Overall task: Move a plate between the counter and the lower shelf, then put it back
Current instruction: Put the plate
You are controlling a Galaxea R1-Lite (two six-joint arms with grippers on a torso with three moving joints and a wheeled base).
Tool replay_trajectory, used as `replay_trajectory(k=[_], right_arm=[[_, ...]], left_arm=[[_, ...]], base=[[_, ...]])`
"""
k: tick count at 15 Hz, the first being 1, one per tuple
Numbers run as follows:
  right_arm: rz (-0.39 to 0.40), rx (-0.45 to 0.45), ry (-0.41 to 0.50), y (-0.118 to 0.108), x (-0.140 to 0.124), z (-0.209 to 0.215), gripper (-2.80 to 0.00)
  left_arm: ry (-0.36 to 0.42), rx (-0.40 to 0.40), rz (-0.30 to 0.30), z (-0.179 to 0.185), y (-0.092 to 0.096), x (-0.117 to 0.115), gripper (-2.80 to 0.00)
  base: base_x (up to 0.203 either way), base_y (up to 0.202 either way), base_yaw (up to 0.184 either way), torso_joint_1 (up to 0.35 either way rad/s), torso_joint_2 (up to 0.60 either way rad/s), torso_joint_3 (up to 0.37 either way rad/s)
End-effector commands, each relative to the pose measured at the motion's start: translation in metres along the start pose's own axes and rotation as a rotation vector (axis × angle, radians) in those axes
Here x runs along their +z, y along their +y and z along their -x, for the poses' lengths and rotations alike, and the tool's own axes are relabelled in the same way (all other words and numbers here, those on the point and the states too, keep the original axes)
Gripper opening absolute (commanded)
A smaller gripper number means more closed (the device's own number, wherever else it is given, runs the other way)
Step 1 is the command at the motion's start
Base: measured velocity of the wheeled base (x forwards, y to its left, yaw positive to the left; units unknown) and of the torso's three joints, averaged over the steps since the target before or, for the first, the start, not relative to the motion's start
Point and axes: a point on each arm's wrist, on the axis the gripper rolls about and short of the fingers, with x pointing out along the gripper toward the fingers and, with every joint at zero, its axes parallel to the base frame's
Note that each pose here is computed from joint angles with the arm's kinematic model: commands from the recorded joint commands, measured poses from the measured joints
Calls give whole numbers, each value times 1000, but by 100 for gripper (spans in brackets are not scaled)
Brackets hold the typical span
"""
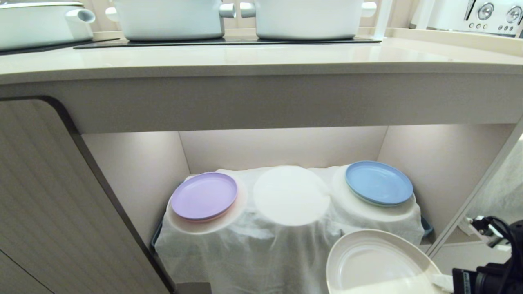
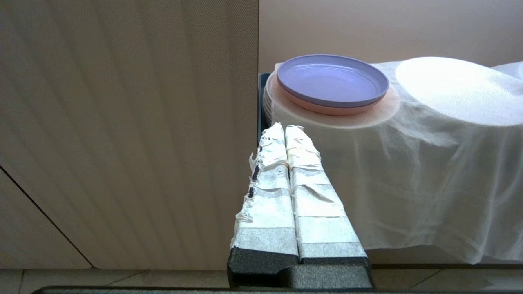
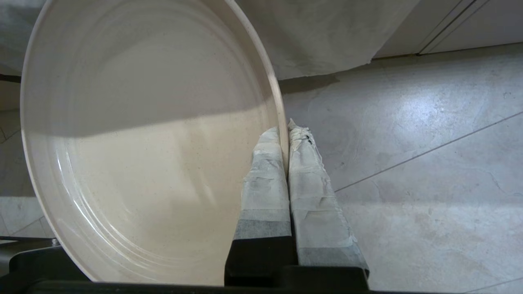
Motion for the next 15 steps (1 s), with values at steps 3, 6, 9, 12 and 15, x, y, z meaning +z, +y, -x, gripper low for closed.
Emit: replay_trajectory(k=[3,6,9,12,15], right_arm=[[-3,10,-20,-7,-16,17,-280],[-7,6,-5,-14,-32,26,-280],[-2,-17,38,-21,-45,27,-280],[-2,-12,33,-20,-45,27,-280],[-3,-7,38,-21,-46,27,-280]], left_arm=[[0,1,1,0,0,0,-280],[0,1,1,0,0,0,-280],[0,1,1,0,0,0,-280],[0,1,1,0,0,0,-280],[0,1,1,0,0,0,-280]], base=[[0,0,0,0,0,0],[0,0,0,0,0,0],[0,0,0,0,0,0],[0,0,0,0,0,0],[0,0,0,0,0,0]])
